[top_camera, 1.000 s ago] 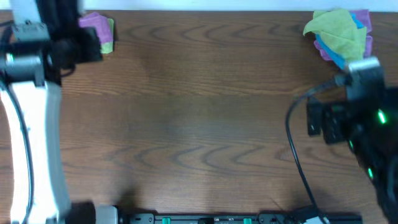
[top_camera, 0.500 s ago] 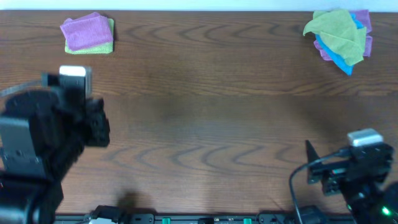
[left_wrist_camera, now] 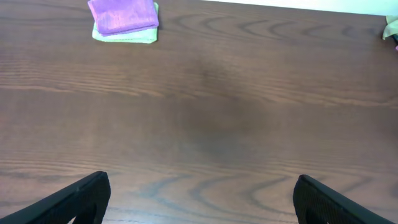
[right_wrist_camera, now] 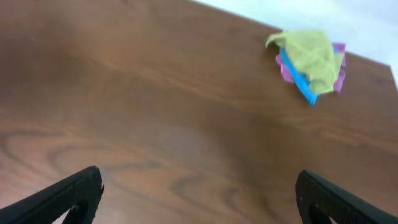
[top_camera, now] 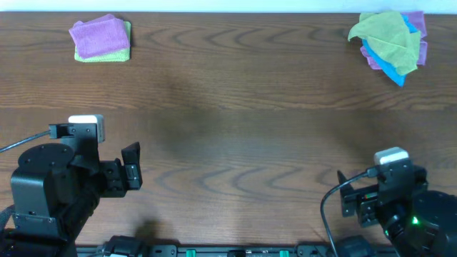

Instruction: Fold the cloth

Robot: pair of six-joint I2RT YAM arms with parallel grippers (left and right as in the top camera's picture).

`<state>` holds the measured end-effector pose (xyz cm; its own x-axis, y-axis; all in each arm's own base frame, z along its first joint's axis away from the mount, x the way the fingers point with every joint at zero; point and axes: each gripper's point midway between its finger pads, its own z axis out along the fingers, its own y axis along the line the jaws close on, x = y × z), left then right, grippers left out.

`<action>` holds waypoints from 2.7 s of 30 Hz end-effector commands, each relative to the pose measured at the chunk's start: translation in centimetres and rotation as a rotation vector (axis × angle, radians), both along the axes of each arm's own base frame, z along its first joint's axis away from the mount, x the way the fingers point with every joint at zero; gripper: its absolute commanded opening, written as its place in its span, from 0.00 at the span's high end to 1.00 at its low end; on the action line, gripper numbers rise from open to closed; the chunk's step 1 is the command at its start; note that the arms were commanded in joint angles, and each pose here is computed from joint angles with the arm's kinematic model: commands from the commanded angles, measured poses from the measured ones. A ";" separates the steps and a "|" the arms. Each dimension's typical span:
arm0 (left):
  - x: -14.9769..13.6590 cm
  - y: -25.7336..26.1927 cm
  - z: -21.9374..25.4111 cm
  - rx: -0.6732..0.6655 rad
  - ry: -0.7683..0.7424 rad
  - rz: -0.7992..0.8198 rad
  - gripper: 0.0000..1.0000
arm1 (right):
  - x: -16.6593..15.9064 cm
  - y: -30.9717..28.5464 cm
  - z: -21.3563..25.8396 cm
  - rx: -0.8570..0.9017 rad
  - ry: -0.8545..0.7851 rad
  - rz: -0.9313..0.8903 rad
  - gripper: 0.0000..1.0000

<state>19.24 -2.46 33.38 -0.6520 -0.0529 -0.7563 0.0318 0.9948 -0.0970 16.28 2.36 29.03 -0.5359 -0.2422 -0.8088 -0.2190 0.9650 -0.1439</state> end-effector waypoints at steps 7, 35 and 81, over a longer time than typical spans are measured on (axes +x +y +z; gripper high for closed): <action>-0.2 -0.5 -0.5 -0.019 0.023 -0.019 0.05 | -1.6 -0.4 -2.3 -0.024 0.107 0.000 0.01; -0.4 3.9 -4.8 0.075 -0.395 0.146 0.05 | -2.0 -0.5 -2.8 -0.032 0.133 0.000 0.01; 5.0 3.6 -19.7 0.050 -0.537 0.116 0.05 | -2.0 -0.5 -2.8 -0.032 0.134 0.000 0.01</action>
<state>24.17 0.91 15.46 -0.1318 -0.0899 -0.9872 -0.0329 0.9957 -0.0863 14.34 1.86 26.29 -0.6375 -0.2712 -0.7212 -0.2405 0.9593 -0.1481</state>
